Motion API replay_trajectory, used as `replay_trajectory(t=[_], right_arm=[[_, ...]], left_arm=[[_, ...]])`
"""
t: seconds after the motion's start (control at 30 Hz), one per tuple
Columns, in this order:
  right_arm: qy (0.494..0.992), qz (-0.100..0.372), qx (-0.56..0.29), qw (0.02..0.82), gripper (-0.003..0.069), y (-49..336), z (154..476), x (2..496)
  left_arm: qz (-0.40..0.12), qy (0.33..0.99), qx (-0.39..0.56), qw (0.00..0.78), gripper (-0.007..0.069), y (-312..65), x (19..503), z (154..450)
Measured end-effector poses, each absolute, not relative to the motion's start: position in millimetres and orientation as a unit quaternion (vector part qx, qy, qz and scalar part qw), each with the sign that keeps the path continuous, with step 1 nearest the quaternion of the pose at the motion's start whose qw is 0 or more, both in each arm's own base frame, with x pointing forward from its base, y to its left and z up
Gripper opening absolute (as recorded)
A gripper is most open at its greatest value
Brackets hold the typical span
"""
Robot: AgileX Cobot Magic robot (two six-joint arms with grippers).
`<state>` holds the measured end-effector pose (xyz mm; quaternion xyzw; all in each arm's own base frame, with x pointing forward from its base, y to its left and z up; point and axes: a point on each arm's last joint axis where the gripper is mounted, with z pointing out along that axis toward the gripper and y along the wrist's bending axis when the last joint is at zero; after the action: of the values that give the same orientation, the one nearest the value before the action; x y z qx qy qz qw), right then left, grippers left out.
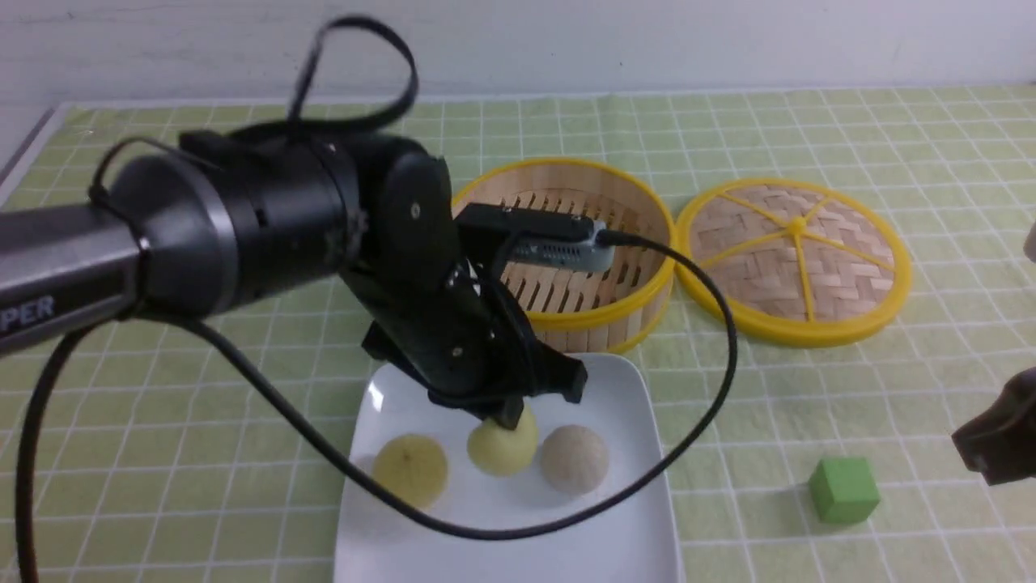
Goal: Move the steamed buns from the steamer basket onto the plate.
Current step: Use the left arm to put the steamed stuffed bun into the plate
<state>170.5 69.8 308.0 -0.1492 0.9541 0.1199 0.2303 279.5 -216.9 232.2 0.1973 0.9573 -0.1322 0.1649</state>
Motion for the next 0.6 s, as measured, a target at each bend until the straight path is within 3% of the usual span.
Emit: replay_trajectory(t=[0.07, 0.27, 0.37, 0.4, 0.43, 0.5, 0.6], right_arm=[[0.950, 0.125, -0.153, 0.240, 0.0027, 65, 319, 151], [0.932, 0.130, -0.139, 0.309, 0.0034, 39, 350, 78], [0.913, 0.131, -0.116, 0.369, 0.0036, 26, 353, 47], [0.883, 0.130, -0.095, 0.441, 0.0036, 16, 344, 31], [0.875, 0.131, -0.093, 0.456, 0.0036, 15, 346, 28], [0.808, 0.138, -0.081, 0.567, 0.0036, 9, 314, 19], [0.771, 0.142, -0.084, 0.615, 0.0036, 11, 286, 26]], left_arm=[[-0.131, 0.958, 0.175, 0.185, 0.0095, -218, 285, 214], [-0.132, 0.962, 0.150, 0.185, 0.0329, -222, 292, 196], [-0.134, 0.963, 0.142, 0.185, 0.0405, -222, 292, 195], [-0.137, 0.964, 0.135, 0.185, 0.0450, -222, 292, 196], [-0.137, 0.964, 0.134, 0.186, 0.0459, -222, 292, 197], [-0.145, 0.960, 0.131, 0.199, 0.0491, -222, 292, 207], [-0.152, 0.956, 0.132, 0.215, 0.0494, -222, 292, 218]])
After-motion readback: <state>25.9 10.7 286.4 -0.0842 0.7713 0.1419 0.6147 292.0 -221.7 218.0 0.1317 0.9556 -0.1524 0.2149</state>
